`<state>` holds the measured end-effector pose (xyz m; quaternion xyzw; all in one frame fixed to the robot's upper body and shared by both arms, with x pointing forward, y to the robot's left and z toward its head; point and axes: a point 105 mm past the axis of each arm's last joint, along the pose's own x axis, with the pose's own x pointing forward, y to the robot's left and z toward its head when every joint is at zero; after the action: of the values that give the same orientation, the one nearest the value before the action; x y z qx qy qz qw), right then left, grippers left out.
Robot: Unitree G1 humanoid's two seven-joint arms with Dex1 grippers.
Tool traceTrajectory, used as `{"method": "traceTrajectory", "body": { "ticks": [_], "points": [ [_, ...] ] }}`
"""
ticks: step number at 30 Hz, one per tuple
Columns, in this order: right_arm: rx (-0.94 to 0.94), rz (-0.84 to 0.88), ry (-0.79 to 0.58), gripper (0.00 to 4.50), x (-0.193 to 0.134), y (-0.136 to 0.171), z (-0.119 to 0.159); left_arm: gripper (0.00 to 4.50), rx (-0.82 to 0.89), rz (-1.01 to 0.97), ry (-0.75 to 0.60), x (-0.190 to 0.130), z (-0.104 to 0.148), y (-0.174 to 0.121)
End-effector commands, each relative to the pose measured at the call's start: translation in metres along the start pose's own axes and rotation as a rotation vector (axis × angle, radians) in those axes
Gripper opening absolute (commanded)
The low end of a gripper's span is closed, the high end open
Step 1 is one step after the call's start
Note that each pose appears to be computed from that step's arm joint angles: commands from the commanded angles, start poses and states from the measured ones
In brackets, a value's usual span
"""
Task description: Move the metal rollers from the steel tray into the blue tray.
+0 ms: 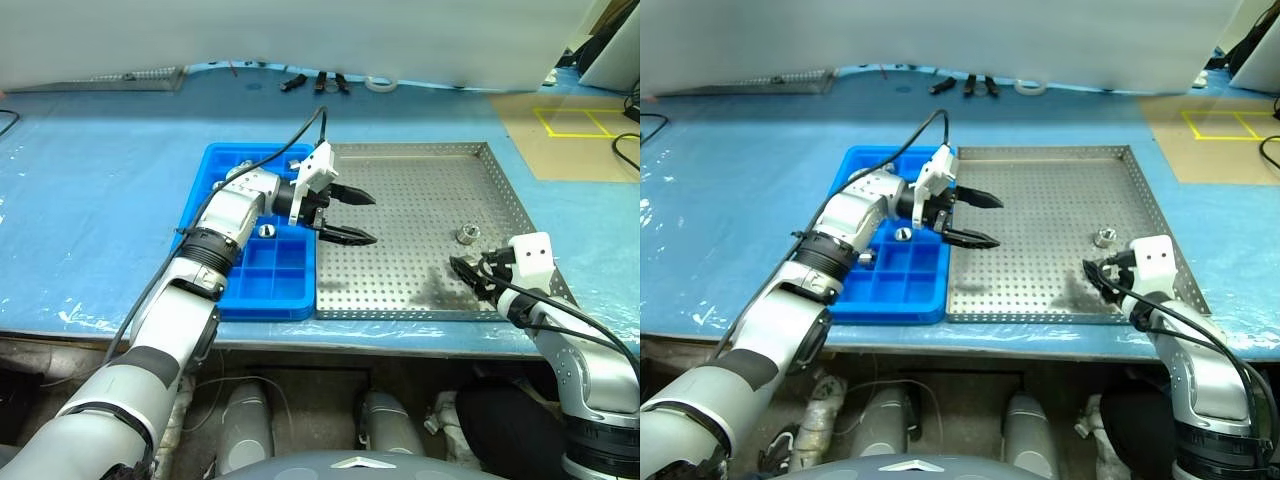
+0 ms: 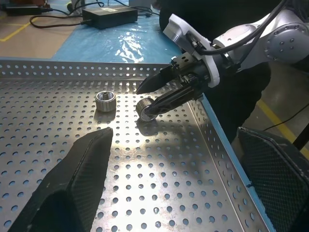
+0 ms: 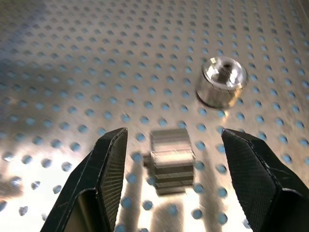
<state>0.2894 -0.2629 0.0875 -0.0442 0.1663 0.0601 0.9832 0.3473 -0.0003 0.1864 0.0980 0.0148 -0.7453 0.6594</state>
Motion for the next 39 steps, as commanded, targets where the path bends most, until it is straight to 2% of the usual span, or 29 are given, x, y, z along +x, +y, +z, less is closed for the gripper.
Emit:
{"method": "traceTrajectory", "body": {
  "ticks": [1, 6, 9, 13, 14, 20, 26, 32, 39],
  "points": [
    [-0.026, -0.005, -0.038, 3.29, 0.003, 0.0, 0.008, 4.33, 0.038, 0.009, -0.009, -0.005, 0.009, 0.001],
    [-0.03, -0.001, -0.017, 3.29, 0.011, 0.002, 0.003, 4.33, 0.032, 0.018, 0.0, -0.008, 0.005, 0.0],
    [-0.038, 0.004, -0.011, 2.66, 0.012, 0.004, 0.004, 4.33, 0.03, 0.033, 0.005, -0.01, 0.004, 0.001],
    [-0.037, 0.026, -0.022, 1.33, 0.013, 0.006, 0.007, 4.33, 0.026, 0.044, 0.009, -0.014, 0.002, 0.001],
    [-0.038, 0.026, -0.023, 1.22, 0.013, 0.006, 0.008, 4.33, 0.025, 0.045, 0.011, -0.014, 0.001, 0.0],
    [-0.043, 0.06, -0.057, 1.22, 0.014, 0.015, 0.018, 4.33, 0.026, 0.064, 0.003, -0.019, 0.004, 0.001],
    [-0.055, 0.171, -0.153, 1.22, 0.019, 0.042, 0.055, 4.33, 0.039, 0.145, -0.02, -0.042, 0.015, 0.005],
    [-0.112, 0.367, -0.272, 1.22, 0.037, 0.09, 0.109, 4.33, 0.034, 0.343, -0.008, -0.087, 0.018, 0.014],
    [-0.159, 0.549, -0.287, 1.22, 0.062, 0.135, 0.126, 4.33, 0.018, 0.514, 0.016, -0.126, 0.013, 0.003]
  ]
}}
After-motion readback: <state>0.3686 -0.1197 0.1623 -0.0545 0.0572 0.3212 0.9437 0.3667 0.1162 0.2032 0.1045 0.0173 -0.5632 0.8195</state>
